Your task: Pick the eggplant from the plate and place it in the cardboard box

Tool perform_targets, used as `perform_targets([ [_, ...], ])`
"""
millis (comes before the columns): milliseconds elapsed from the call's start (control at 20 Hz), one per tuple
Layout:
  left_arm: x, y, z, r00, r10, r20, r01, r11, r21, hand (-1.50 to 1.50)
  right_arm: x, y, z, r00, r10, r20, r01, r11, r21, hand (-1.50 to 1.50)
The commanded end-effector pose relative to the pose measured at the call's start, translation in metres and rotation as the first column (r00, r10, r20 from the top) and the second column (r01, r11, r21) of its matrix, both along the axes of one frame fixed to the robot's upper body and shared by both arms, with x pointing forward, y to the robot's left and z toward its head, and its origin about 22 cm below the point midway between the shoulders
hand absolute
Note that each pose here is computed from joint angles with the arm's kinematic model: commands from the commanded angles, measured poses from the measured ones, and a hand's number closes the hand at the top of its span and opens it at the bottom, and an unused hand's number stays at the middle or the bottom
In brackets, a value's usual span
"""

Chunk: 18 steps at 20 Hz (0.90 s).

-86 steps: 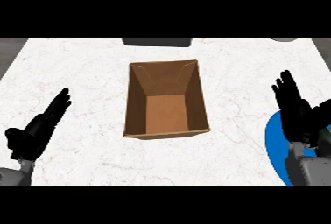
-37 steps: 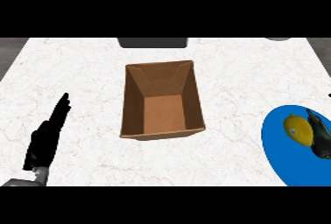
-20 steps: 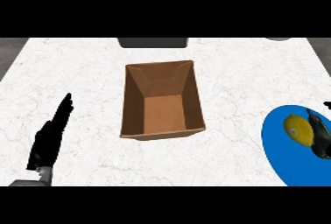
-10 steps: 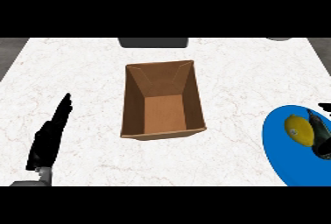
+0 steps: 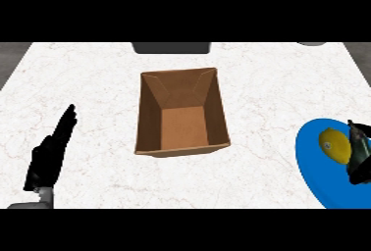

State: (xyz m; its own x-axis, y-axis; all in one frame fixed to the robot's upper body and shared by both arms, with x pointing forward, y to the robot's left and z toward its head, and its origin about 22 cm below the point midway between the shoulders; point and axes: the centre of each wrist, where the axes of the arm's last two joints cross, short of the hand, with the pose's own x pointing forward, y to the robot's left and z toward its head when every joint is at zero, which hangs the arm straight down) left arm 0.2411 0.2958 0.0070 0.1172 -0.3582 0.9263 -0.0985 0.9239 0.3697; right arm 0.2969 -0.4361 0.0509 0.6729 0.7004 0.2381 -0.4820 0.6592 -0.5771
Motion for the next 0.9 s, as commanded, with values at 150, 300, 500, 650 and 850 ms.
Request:
perform_targets([
  [150,0.004,-0.011,0.003,1.0,-0.006,0.004,0.006,1.0,0.011,0.0,-0.009,-0.007,-0.004,1.0,-0.01,0.013,0.009,0.999,0.044,1.5],
  [300,-0.01,-0.006,0.012,1.0,-0.013,0.006,0.013,1.0,-0.002,0.0,-0.002,0.009,-0.009,0.996,0.028,0.09,-0.017,0.993,-0.119,1.5],
  [500,0.007,-0.009,-0.008,1.0,0.009,0.009,-0.009,1.0,-0.019,0.0,0.005,-0.008,0.003,0.986,0.069,0.149,-0.037,0.978,-0.206,1.5],
  [650,-0.011,0.009,0.001,1.0,0.0,0.007,0.0,1.0,0.01,0.0,-0.013,-0.013,-0.004,0.977,0.083,0.198,-0.039,0.975,-0.219,1.5],
  [850,-0.004,0.0,0.001,0.999,0.039,-0.009,-0.038,0.999,0.011,0.0,-0.011,0.047,-0.004,0.942,0.089,0.325,0.012,0.955,-0.297,1.5],
])
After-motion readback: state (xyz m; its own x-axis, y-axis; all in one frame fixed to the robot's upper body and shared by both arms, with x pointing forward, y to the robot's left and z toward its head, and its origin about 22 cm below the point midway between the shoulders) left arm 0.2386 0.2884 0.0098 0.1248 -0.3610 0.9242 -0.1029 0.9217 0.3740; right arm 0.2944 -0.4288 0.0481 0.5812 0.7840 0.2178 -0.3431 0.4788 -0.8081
